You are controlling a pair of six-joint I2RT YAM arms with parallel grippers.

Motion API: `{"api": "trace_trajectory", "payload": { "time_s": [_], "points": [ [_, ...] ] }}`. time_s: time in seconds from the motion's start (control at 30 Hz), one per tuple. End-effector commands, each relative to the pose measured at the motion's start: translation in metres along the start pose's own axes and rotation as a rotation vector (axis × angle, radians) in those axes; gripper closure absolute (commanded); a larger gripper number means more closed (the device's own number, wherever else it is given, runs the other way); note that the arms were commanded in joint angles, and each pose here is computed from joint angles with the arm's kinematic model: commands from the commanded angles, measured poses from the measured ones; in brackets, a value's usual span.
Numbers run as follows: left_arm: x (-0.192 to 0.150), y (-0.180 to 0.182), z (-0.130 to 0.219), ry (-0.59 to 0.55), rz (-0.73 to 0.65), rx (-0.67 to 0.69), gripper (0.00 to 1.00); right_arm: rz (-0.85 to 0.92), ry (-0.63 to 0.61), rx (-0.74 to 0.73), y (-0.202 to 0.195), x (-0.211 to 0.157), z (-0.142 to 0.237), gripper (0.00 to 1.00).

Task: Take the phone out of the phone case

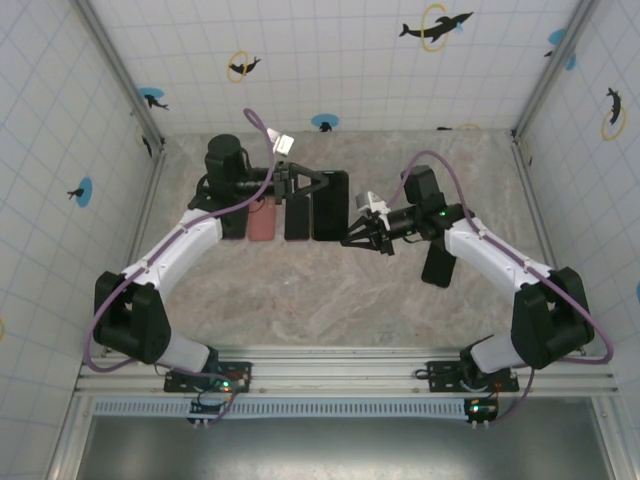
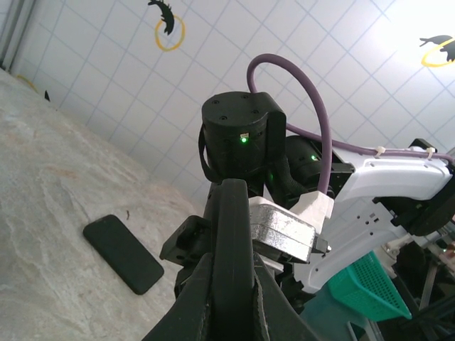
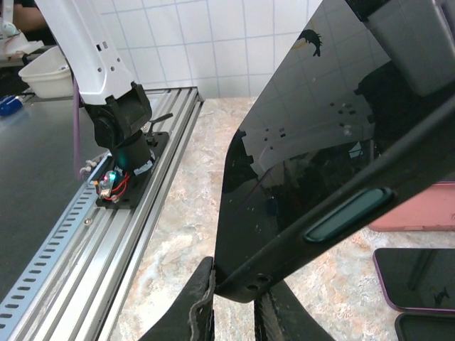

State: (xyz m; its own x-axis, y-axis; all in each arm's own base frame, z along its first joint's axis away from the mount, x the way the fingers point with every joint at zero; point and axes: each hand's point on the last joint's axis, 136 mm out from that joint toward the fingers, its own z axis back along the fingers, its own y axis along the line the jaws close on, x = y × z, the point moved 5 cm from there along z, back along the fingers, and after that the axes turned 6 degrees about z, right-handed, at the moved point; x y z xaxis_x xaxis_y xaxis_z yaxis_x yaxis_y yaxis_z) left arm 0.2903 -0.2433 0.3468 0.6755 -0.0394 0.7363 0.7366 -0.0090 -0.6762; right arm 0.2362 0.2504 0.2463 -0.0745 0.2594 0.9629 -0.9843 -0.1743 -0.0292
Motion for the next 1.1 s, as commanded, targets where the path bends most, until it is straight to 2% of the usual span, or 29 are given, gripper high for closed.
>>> {"api": "trace_trajectory", "payload": {
  "time_s": [0.0,0.77,1.07],
  "points": [
    [0.006,-0.018,0.003,-0.010,-0.035,-0.029,1.00,0.074,-0.009,-0.027,-0.002,0.010,0.000,0.83],
    [-0.016,-0.026,-0.012,0.050,0.024,-0.066,1.00,0.192,-0.071,-0.286,-0.024,0.041,0.015,0.92],
    [-0.005,-0.014,-0.014,-0.002,0.019,-0.003,1.00,0.161,-0.214,-0.205,-0.006,0.056,0.018,0.80]
  ]
}}
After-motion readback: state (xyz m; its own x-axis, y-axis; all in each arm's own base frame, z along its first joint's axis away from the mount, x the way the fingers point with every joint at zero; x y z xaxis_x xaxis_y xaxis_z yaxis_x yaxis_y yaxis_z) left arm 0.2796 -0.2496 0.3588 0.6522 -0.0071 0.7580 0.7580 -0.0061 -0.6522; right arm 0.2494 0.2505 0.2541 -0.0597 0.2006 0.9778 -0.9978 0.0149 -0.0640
